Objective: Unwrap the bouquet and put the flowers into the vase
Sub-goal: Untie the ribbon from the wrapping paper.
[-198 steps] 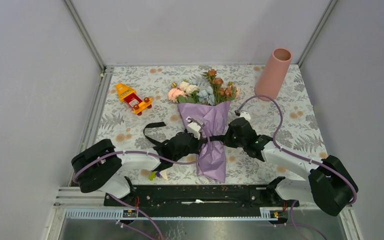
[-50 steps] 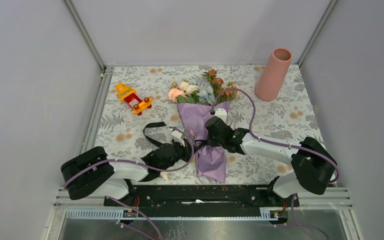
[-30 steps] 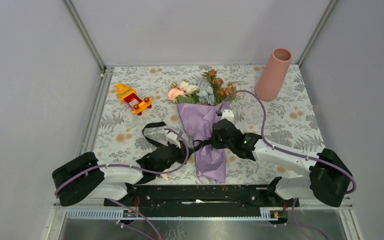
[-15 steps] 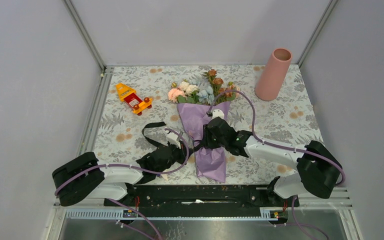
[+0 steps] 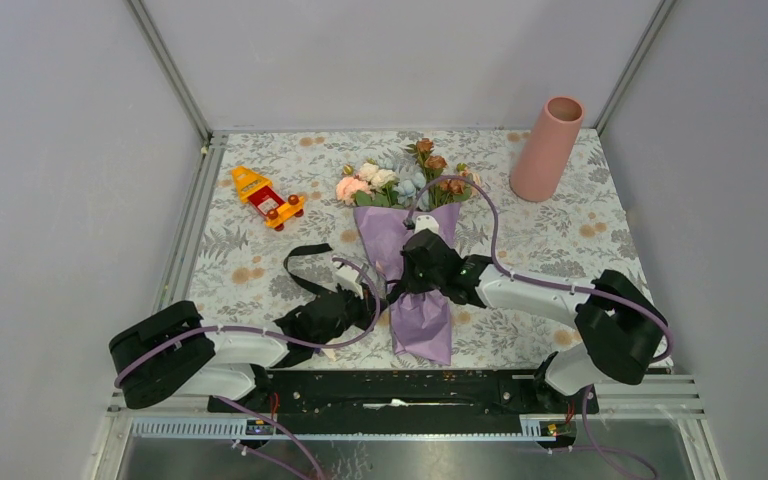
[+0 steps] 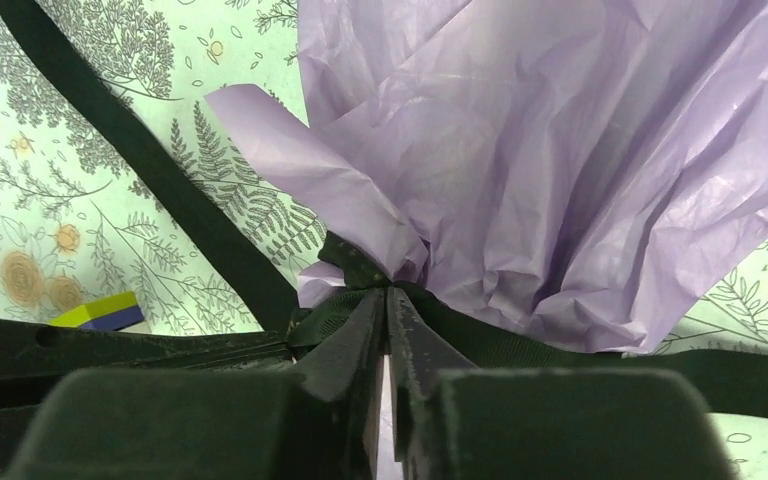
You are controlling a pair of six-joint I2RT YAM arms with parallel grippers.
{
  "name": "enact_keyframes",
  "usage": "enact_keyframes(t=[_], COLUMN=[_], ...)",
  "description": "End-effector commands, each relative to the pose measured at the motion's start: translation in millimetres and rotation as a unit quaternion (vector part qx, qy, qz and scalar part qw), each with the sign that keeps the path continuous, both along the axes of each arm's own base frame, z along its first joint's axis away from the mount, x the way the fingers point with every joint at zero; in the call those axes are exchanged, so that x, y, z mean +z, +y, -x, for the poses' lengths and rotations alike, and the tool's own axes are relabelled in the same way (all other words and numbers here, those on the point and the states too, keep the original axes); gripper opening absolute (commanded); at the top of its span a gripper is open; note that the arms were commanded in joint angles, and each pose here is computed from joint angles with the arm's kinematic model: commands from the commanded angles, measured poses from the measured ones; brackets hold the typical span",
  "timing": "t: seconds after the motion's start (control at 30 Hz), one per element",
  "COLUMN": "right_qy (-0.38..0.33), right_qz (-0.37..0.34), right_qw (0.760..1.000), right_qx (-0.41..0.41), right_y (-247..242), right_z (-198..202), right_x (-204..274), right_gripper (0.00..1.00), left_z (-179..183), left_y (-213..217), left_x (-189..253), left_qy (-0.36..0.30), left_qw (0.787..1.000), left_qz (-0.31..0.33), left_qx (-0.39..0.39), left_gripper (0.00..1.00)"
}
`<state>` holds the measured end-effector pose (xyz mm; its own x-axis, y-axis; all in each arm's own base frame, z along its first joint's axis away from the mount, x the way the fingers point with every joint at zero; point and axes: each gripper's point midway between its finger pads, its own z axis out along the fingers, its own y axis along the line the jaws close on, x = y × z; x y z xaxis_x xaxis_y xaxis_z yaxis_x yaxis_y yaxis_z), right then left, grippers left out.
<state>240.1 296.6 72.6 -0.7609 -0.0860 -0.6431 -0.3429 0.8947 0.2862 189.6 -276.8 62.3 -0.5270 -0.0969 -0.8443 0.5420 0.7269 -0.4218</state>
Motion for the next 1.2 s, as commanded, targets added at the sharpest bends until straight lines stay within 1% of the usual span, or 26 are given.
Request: enact_keyframes(t=[0.0, 0.17, 0.33, 0.43, 0.67, 0.77, 0.83, 0.87, 0.9, 0.97, 1.1, 1.17], right_qy=[-0.019, -0.035, -0.047, -0.044, -0.046, -0.049, -0.047, -0.044, -0.043, -0.040, -0.052, -0.053], right_qz=[-0.010, -0.002, 0.029, 0.039, 0.028, 0.007, -0.006, -0.014, -0.022, -0.036, -0.058, -0.058], right_qw=[1.000, 0.999, 0.995, 0.994, 0.994, 0.995, 0.997, 0.998, 0.998, 0.998, 0.996, 0.996], right_qx=[0.000, -0.038, -0.081, -0.090, -0.098, -0.082, -0.060, -0.052, -0.047, -0.044, -0.035, -0.030], right_y=[9.3, -8.4, -36.0, -45.6, -53.8, -48.0, -39.9, -36.4, -33.7, -31.2, -28.1, -29.1], right_z=[-6.9, -9.4, -9.3, -5.3, 0.7, 3.7, 6.4, 8.4, 9.6, 12.5, 13.7, 15.5], right_x=[12.7, 13.7, 10.7, 5.7, 9.1, 13.8, 16.9, 17.7, 18.6, 18.7, 27.0, 28.3], right_gripper=[0.01, 0.00, 0.00, 0.00, 0.00, 0.00, 0.00, 0.00, 0.00, 0.00, 0.00, 0.00], left_z=[-5.7, -8.5, -9.9, -9.7, -7.0, -4.2, -2.7, -1.7, -1.1, -0.5, -3.2, -6.9], left_y=[-12.2, -7.3, 1.4, 6.1, 7.1, 2.1, -2.2, -4.4, -5.9, -9.7, -19.0, -22.4], left_x=[21.2, 17.4, 14.0, 12.0, 13.2, 25.5, 39.9, 47.2, 54.7, 65.2, 83.3, 80.3], left_qy=[-0.024, -0.016, -0.004, -0.002, 0.000, -0.014, -0.031, -0.040, -0.050, -0.066, -0.085, -0.078], left_qw=[0.999, 0.999, 0.999, 0.999, 0.999, 0.999, 0.999, 0.998, 0.998, 0.997, 0.993, 0.992], left_qz=[0.032, 0.028, 0.028, 0.028, 0.028, 0.035, 0.038, 0.040, 0.040, 0.025, -0.004, -0.020], left_qx=[-0.007, 0.011, 0.036, 0.044, 0.040, 0.019, 0.000, -0.010, -0.019, -0.038, -0.076, -0.094], left_gripper=[0.00, 0.00, 0.00, 0.00, 0.00, 0.10, 0.22, 0.31, 0.38, 0.47, 0.60, 0.64])
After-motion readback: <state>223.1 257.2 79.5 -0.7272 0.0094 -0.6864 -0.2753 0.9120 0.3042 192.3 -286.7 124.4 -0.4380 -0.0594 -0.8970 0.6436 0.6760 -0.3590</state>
